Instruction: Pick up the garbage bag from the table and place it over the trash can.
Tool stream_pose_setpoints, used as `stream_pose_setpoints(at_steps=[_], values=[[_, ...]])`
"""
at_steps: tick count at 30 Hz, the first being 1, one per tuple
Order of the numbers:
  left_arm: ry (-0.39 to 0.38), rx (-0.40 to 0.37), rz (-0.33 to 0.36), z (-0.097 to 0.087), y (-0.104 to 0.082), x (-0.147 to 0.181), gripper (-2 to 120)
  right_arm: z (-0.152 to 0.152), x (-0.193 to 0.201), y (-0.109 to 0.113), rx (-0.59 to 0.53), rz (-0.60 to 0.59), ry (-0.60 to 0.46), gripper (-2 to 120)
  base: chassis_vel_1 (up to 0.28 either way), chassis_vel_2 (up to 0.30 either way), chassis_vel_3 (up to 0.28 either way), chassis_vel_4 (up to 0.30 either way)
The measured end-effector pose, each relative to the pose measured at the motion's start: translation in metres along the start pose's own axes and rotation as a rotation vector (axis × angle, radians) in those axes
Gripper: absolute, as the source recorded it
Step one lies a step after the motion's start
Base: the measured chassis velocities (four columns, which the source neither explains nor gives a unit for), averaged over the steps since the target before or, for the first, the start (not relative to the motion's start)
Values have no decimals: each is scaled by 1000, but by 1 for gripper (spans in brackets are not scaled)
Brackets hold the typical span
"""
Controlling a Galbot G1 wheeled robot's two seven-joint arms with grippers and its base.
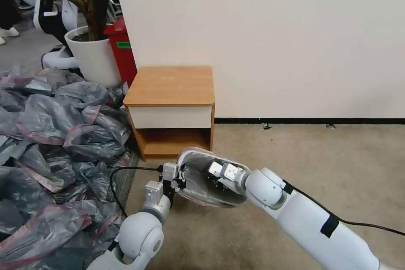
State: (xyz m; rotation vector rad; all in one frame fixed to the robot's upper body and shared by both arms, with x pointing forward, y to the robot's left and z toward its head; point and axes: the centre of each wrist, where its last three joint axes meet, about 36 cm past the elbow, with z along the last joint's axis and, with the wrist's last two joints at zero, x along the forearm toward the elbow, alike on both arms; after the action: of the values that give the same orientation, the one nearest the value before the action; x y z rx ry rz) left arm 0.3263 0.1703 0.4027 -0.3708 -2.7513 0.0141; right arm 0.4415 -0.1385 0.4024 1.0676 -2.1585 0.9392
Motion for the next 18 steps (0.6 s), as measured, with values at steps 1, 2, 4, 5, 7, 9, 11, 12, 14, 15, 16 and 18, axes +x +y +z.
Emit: stream_pose_setpoints(at_steps=[1, 2, 4, 5, 7, 9, 11, 12, 14, 15, 16, 18], values=[[0, 1, 0, 0, 0, 0, 3, 1, -1, 1, -1, -1, 2, 0, 0, 0, 0, 0], [0, 1, 1, 0, -1, 0, 3, 1, -3, 2, -2, -1, 6, 0, 0, 0, 0, 0], [0, 3, 2, 0, -1, 0, 3, 2, -4, 3, -3, -1, 10, 0, 0, 0, 0, 0], [1, 3, 3, 0, -2, 0, 3, 3, -6, 4, -3, 0, 14, 0, 0, 0, 0, 0], [2, 3, 5, 1, -2, 0, 3, 5, -9, 4, -2, 4, 24, 0, 0, 0, 0, 0], [2, 4, 6, 1, -3, 0, 3, 5, -11, 4, -1, 6, 29, 0, 0, 0, 0, 0], [2, 6, 6, 1, -3, 0, 3, 7, -13, 4, 0, 7, 35, 0, 0, 0, 0, 0], [1, 8, 6, 1, -4, 0, 3, 6, -13, 5, 1, 4, 35, 0, 0, 0, 0, 0], [1, 9, 6, 1, -4, -1, 3, 6, -14, 7, 2, 0, 34, 0, 0, 0, 0, 0], [1, 11, 6, 1, -5, -1, 3, 5, -15, 9, 2, -4, 33, 0, 0, 0, 0, 0], [1, 12, 6, 1, -5, -2, 3, 4, -16, 11, 3, -8, 32, 0, 0, 0, 0, 0], [2, 13, 6, 1, -6, -2, 3, 3, -18, 13, 5, -10, 31, 0, 0, 0, 0, 0]])
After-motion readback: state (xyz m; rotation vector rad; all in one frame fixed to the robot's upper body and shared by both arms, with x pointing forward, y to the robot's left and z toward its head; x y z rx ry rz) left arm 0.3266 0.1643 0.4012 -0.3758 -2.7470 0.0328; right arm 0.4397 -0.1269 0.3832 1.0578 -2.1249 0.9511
